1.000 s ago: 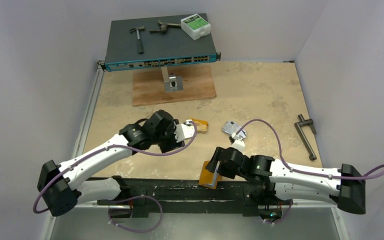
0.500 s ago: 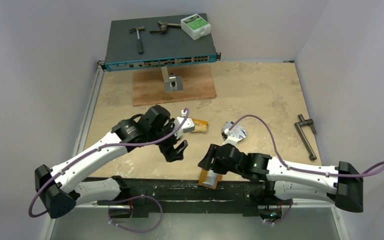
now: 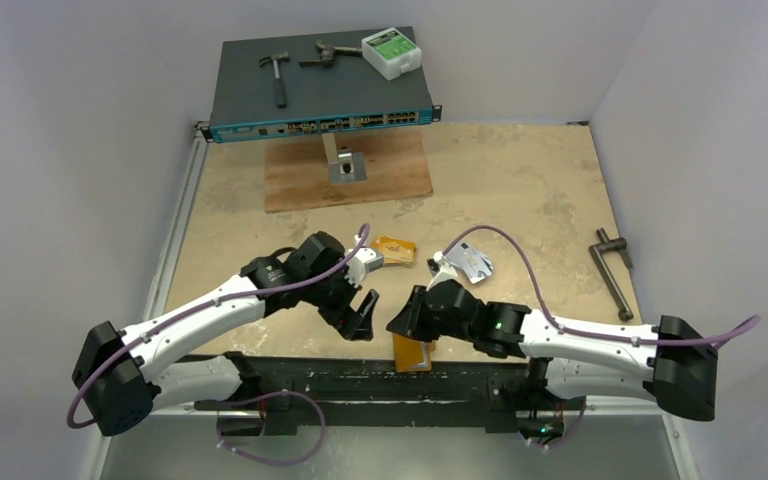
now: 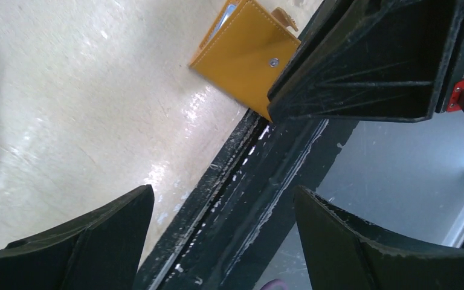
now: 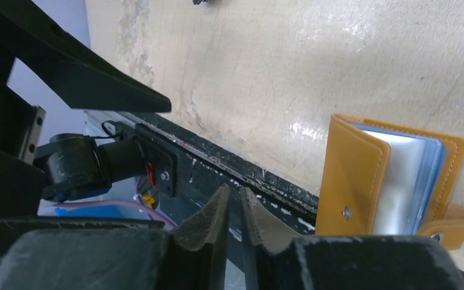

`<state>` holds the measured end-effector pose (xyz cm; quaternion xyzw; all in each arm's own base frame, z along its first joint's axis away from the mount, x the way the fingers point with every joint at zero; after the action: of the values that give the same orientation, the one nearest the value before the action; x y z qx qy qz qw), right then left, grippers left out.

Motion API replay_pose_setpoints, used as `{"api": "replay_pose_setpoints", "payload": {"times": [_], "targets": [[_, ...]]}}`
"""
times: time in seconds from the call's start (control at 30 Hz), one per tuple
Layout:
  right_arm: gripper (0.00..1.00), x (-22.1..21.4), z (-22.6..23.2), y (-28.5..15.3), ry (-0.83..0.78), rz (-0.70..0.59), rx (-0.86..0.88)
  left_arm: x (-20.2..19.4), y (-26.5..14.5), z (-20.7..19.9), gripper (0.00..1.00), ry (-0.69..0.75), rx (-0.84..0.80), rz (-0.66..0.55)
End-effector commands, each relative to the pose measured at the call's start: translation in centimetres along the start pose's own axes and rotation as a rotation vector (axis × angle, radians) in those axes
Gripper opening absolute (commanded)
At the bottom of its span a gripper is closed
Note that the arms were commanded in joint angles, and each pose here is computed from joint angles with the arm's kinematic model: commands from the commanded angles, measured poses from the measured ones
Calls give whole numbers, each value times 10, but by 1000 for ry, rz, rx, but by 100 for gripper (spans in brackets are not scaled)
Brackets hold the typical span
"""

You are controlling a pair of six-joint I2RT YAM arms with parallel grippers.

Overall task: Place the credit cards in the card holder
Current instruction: Open the card holder at the corner of the board.

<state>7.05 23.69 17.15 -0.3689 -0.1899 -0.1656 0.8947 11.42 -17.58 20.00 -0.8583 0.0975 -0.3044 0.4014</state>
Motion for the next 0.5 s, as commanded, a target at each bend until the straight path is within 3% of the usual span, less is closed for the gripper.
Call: {"api": "replay_pose_setpoints", "payload": {"times": [0.0,0.07,0.17,0.23,0.47], "targets": [[11,7,-3,12,4,9,49,4,12,-6,87,-82,-71,-56],[14,11,-3,15,-10,18,47,4,14,-4,87,-66,-66,-59],[46,22,-5,5,-40,-3,-4,6,13,-1,87,-8,-48,-75],[57,32,-1,-9,-70,-44,-29,4,11,2,87,28,-29,-82],[59,41,-15,-24,-149,-43,-190,-4,5,8,86,141,-6,-75]]}}
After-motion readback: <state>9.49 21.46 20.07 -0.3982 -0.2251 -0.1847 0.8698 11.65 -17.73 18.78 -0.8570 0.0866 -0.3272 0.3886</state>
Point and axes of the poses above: each gripper's point midway between its finger pads, its own y axis out along the fingers, its own z axis along the line the jaws close on, x = y × z, the point moved 10 cm from there along -y, back along the fingers, and after that the axes turned 9 degrees about -y, right-handed, at the moved point
